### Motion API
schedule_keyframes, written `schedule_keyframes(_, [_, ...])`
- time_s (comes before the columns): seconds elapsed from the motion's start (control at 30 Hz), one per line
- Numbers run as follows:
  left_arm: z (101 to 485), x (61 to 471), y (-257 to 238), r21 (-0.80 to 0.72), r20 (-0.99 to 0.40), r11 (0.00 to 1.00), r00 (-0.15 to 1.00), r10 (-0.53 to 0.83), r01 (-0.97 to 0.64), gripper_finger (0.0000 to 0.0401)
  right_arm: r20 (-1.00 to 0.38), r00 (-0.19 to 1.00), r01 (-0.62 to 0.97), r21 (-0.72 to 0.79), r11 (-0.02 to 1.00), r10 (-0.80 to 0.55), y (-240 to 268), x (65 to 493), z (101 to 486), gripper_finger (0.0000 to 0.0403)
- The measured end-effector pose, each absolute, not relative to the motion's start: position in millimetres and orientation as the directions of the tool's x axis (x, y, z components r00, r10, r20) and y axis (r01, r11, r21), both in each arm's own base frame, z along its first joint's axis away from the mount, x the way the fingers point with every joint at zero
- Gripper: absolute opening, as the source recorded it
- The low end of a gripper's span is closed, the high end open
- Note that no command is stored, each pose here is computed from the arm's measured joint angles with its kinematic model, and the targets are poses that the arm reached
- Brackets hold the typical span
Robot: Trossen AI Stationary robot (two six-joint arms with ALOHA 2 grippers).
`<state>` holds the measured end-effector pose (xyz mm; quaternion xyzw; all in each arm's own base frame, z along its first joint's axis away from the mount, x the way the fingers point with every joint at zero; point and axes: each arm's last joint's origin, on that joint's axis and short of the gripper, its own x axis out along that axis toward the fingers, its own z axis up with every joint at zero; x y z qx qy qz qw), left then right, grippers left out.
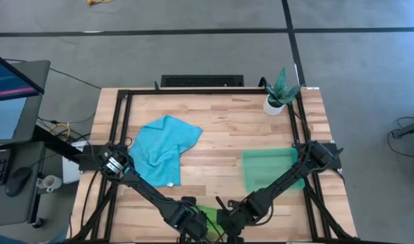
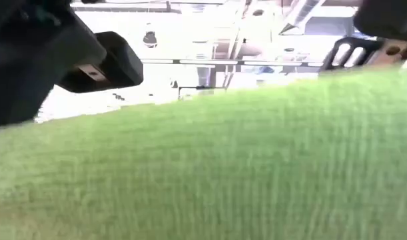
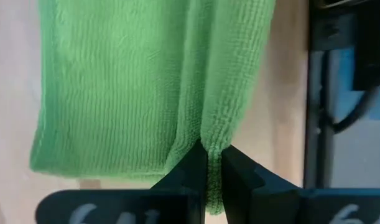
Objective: Roll microfiber towels into tight, uniform cylinder then place into a basket
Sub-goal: Roll the green towel
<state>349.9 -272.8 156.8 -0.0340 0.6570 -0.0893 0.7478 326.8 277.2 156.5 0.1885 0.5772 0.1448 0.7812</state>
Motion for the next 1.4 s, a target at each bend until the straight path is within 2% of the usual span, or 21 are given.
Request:
schedule_keyframes(0.27, [158, 355, -269, -0.208, -0.971, 0.977, 0.113, -0.211, 0.038, 0.0018, -0.895, 0.237, 0.104, 0.409, 0.907, 0.377, 268, 328, 139, 0.0015])
schedule_keyframes(0.67, [157, 355, -269, -0.213, -0.971, 0.977, 0.113, -0.21, -0.016, 0.0018, -0.91, 0.233, 0.286, 0.402, 0.87, 0.344, 260, 334, 135, 0.0015])
schedule_keyframes(0.87, [157, 354, -269, -0.189, -0.975, 0.982, 0.123, -0.185, -0.017, 0.0021, -0.912, 0.233, 0.304, 0.398, 0.865, 0.338, 257, 335, 134, 0.0017])
schedule_keyframes(0.97, [157, 353, -268, -0.171, -0.977, 0.985, 0.13, -0.168, -0.014, 0.0035, -0.911, 0.235, 0.303, 0.401, 0.865, 0.34, 257, 335, 134, 0.0015])
schedule_keyframes(1.27, [157, 353, -268, -0.171, -0.978, 0.985, 0.115, -0.174, 0.037, 0.012, -0.911, 0.236, 0.303, 0.4, 0.865, 0.339, 257, 336, 133, 0.0015])
schedule_keyframes(1.4, [158, 353, -266, -0.177, -0.978, 0.983, 0.102, -0.18, 0.044, 0.0142, -0.911, 0.236, 0.303, 0.4, 0.865, 0.339, 257, 336, 133, 0.0019])
